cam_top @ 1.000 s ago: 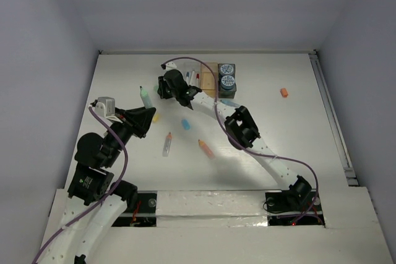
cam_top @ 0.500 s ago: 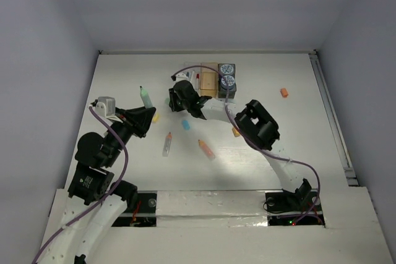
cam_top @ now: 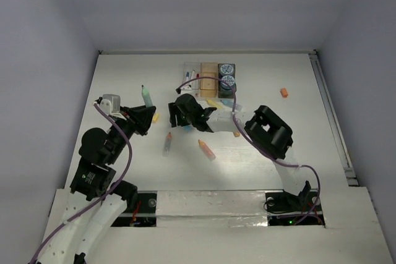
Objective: Sort the stationery into containers
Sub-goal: Move the pen cap to the center of the board, then pick up the pen cap from the center of the board.
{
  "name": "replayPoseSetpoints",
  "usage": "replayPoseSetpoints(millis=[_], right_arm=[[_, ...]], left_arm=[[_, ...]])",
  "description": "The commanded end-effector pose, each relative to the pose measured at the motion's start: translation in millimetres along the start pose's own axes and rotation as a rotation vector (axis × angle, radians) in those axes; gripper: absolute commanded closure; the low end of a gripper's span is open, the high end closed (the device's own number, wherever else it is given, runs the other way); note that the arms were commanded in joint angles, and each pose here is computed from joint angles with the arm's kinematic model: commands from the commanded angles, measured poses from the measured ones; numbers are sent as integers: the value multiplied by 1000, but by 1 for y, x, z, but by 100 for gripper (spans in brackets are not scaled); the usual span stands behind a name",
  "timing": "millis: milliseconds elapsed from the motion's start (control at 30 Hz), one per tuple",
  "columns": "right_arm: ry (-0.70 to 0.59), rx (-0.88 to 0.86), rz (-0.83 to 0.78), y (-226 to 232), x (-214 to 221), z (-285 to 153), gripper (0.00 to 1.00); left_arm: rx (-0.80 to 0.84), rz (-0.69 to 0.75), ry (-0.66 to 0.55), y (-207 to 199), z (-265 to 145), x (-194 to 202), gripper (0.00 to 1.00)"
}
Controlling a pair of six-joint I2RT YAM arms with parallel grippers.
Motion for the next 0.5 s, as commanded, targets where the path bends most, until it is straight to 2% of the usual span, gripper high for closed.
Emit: replayPoseSetpoints(millis=[0, 200, 267, 467], right_arm=[[-30, 49, -33, -7, -24, -17, 28], [1, 81, -194, -16, -44, -17, 26], [61, 75, -254, -22, -35, -10, 26], [158, -53, -374, -12, -34, 5, 31]], left_arm=[[3, 66, -57, -7, -1, -20, 100], [-16, 76, -65, 0, 0, -18, 100], [-17, 76, -64, 0, 0, -17, 100], [-31, 81, -63, 4, 2, -16, 100]])
Point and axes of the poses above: each gripper's point midway between its finger pads, its own z axis out along the fingers, its own y axis along the line the jaws close on, x = y × z, the point moved 1 cm from there along -z, back along the fingers, and after that the axes turned 14 degrees about -z, right-handed, at the moved point
